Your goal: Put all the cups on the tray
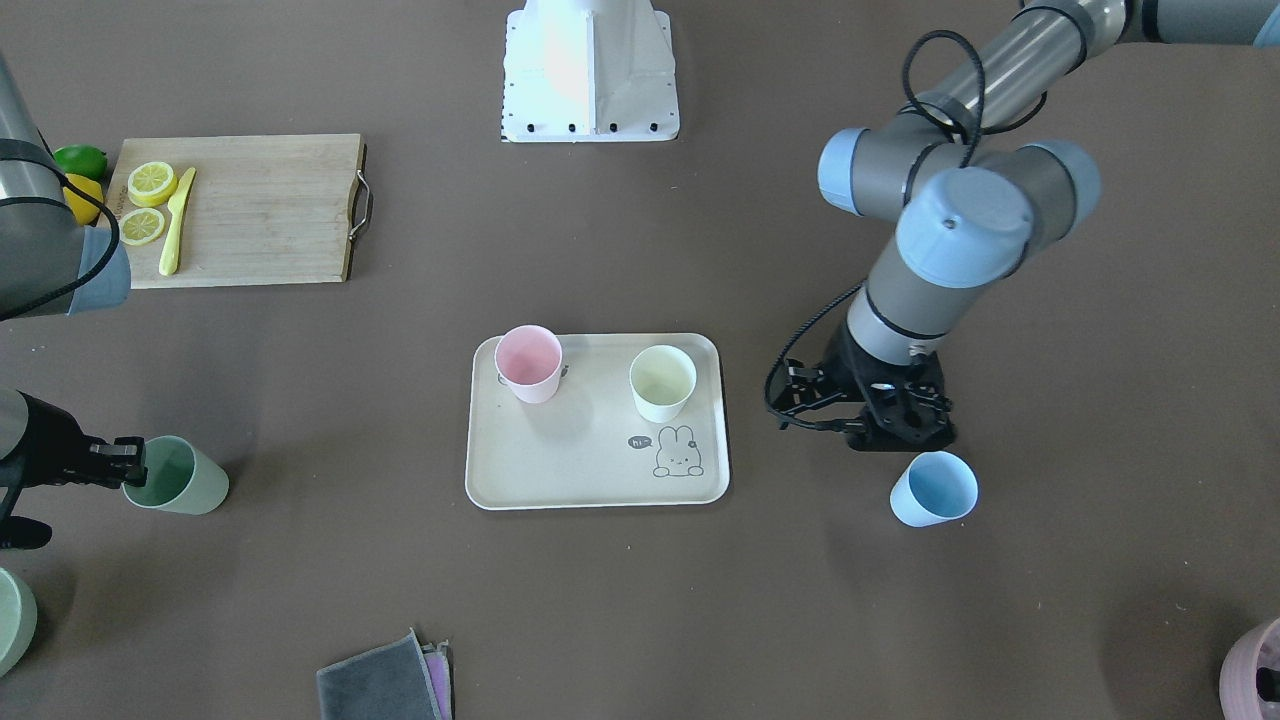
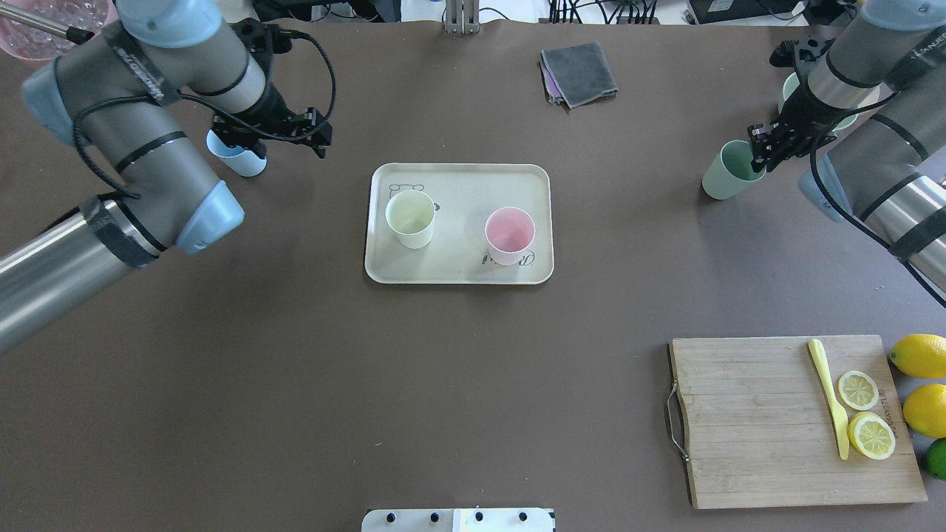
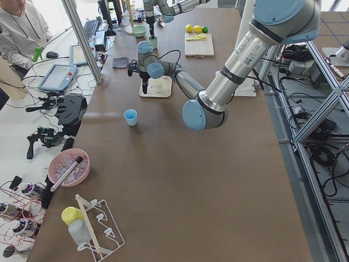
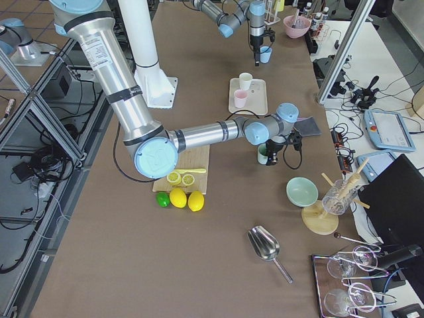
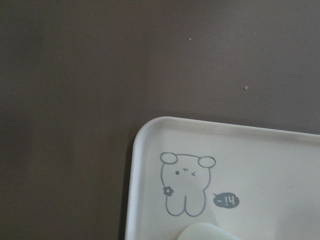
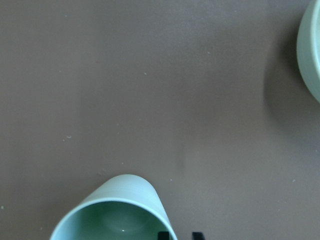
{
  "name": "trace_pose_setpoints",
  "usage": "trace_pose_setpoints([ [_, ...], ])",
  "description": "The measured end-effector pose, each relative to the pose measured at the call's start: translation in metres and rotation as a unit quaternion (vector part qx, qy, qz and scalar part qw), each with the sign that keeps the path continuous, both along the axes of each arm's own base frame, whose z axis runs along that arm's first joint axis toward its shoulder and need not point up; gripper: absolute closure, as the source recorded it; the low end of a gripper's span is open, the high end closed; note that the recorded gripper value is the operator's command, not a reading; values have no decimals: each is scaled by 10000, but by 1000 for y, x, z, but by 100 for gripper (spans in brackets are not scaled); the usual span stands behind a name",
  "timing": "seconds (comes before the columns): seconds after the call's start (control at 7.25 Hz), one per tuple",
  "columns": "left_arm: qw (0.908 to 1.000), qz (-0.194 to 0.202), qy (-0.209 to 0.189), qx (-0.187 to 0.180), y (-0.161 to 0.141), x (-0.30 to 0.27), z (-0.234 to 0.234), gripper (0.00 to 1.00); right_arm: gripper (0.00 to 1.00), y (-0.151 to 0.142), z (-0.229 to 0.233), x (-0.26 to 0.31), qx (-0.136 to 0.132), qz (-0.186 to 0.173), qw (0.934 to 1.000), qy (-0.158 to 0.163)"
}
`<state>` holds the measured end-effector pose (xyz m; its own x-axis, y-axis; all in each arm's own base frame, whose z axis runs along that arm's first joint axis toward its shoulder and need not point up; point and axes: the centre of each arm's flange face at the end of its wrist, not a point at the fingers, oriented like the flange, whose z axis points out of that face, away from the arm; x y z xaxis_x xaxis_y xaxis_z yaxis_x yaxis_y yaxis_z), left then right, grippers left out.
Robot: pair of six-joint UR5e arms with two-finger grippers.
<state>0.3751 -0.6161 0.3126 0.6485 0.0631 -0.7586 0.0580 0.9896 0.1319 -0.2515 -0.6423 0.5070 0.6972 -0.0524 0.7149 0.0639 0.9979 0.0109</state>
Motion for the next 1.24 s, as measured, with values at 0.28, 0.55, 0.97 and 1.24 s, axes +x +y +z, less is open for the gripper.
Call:
trace_pose_setpoints([
  [0.28, 9994, 220, -245, 136, -16, -41, 52, 2, 100, -6, -29, -9, 2, -87, 9997, -215],
  [0.55, 9989, 234, -409, -34, -27, -46, 85, 3, 100, -27, -104, -33, -76, 1, 9991, -414],
  [0.97, 9983, 111, -525, -207, -43, -60, 110, 3, 100, -11, -217, -133, -391, 236, 9968, -663],
  [1.24, 9982, 40, -549, -247, -59, -65, 116, 7, 100, 17, -241, -196, -324, 376, 9968, -622],
])
